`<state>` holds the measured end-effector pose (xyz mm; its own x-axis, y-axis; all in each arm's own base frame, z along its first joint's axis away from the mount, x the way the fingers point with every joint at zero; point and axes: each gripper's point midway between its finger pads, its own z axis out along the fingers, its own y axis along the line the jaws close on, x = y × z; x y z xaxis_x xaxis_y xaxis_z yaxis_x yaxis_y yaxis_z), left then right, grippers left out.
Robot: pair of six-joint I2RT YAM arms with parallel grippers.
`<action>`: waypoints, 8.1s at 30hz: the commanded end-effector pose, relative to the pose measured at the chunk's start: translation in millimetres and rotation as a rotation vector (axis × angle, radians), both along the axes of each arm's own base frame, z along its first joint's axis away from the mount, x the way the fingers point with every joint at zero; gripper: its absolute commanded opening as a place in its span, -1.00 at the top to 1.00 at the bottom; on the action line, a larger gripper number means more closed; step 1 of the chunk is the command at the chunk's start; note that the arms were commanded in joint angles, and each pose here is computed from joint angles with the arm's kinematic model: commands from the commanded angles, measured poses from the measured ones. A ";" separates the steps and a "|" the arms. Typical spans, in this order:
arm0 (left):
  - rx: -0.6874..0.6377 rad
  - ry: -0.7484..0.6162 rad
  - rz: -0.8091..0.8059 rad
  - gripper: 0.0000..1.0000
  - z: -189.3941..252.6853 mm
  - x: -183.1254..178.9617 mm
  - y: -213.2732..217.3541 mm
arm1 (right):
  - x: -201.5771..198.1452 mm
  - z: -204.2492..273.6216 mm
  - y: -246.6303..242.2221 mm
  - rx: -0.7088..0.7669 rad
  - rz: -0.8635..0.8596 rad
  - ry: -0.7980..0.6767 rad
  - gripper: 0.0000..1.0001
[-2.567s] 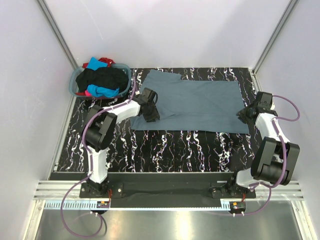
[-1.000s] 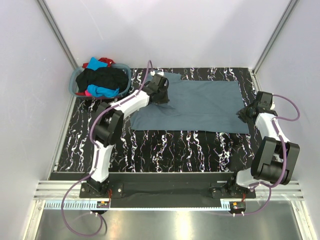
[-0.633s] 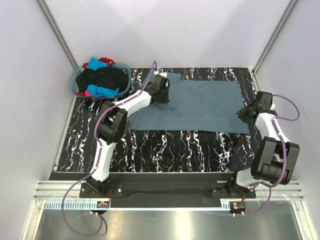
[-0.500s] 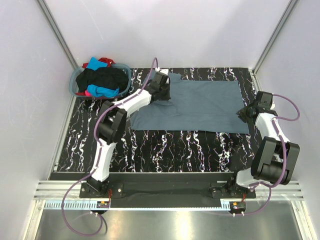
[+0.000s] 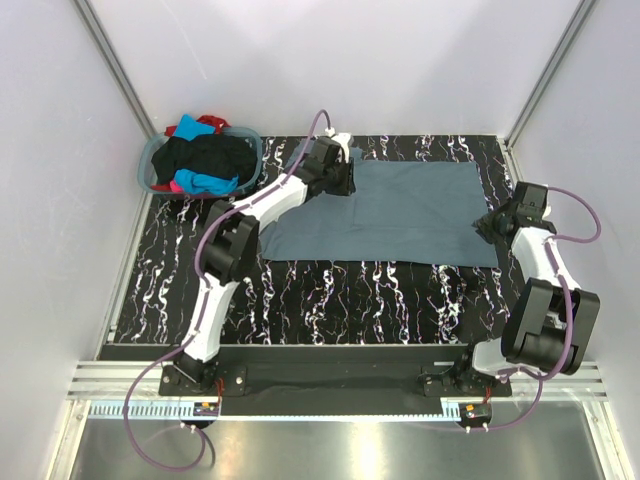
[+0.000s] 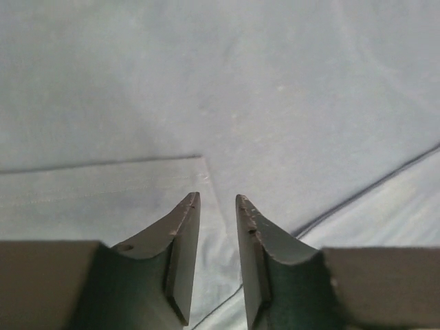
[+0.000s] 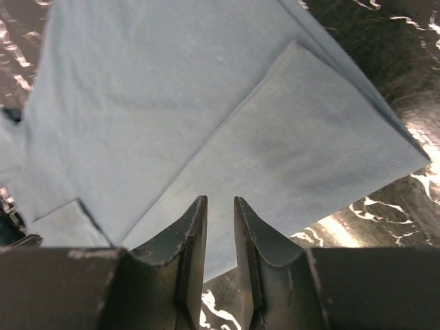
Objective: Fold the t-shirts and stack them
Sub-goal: Fold the tshirt
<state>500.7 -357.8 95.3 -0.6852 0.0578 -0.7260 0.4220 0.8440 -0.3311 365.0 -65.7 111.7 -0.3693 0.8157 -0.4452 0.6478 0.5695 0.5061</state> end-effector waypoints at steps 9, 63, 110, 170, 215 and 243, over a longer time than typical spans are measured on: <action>-0.032 0.048 0.170 0.25 62.6 -62.0 79.7 | 10.7 -2.4 39.5 0.140 0.095 0.005 0.42; 0.126 0.246 0.359 1.00 3.0 -173.2 142.2 | -27.5 -20.7 19.6 0.169 0.059 0.141 1.00; 0.007 0.056 0.369 -0.18 88.4 38.1 159.2 | 106.3 36.7 -70.6 0.161 0.063 -0.124 0.25; -0.521 0.026 0.170 1.00 26.2 132.8 102.5 | 229.1 -113.2 -77.3 0.233 -0.086 0.097 0.28; -0.548 -0.001 0.088 1.00 67.8 120.0 96.8 | 256.8 -94.0 -71.6 -0.026 0.265 -0.032 0.26; -0.337 -0.092 0.148 1.00 107.2 64.7 142.8 | 257.4 -47.9 -111.7 -0.214 0.110 -0.097 1.00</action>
<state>562.3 -230.1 148.8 -0.7153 -0.2834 -0.6387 0.2795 0.7217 -0.6333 620.4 -159.3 22.8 -0.4832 0.6790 -0.5526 0.5313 0.7291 0.4313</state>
